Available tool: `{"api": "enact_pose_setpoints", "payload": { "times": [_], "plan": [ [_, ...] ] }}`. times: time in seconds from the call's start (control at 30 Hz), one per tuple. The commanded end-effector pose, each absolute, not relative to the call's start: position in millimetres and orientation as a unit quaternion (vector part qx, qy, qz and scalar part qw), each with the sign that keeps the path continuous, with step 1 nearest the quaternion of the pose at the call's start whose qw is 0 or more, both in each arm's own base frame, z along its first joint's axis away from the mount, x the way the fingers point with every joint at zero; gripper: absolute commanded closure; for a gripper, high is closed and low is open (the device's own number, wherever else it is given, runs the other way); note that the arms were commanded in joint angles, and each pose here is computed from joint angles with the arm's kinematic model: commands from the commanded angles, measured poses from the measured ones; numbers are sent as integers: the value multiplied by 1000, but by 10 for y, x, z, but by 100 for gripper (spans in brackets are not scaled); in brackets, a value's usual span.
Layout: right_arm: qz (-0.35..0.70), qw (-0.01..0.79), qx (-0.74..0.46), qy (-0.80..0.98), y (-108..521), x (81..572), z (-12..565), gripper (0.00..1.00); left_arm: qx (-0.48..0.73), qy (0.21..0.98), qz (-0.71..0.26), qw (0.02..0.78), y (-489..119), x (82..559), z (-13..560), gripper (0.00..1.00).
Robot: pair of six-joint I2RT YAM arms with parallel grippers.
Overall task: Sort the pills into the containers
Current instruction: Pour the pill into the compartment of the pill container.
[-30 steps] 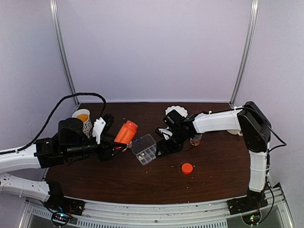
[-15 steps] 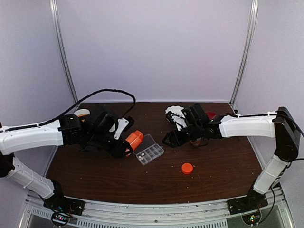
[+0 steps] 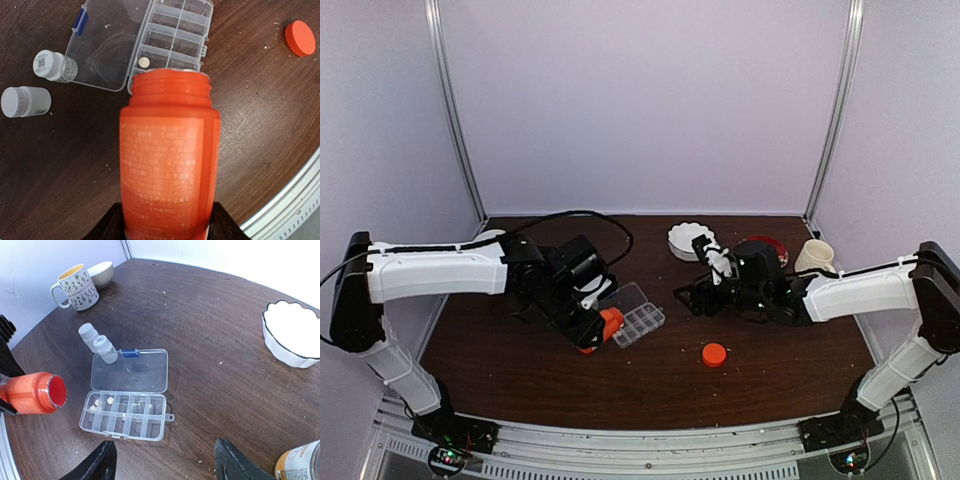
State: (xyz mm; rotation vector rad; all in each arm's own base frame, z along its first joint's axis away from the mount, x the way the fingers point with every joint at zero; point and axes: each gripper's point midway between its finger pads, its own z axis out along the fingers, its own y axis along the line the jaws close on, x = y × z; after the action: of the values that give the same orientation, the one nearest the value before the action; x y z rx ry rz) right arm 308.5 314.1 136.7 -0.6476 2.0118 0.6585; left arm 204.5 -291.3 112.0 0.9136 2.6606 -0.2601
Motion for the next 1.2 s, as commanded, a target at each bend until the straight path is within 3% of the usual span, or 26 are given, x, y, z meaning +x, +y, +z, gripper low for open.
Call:
{"api": "enact_pose_setpoints", "payload": {
  "times": [0.0, 0.4, 1.17],
  "plan": [
    [281, 503, -241, 781, 3127, 3157, 1719, 31, 312, 936, -82, 137, -2960, 2082, 1098, 100],
    [270, 525, -235, 772, 3013, 3123, 1827, 30, 324, 941, -58, 80, -3016, 2057, 977, 100],
    [264, 515, -242, 779, 3048, 3145, 1767, 30, 345, 937, -24, 43, -3019, 2082, 965, 100]
  ]
}}
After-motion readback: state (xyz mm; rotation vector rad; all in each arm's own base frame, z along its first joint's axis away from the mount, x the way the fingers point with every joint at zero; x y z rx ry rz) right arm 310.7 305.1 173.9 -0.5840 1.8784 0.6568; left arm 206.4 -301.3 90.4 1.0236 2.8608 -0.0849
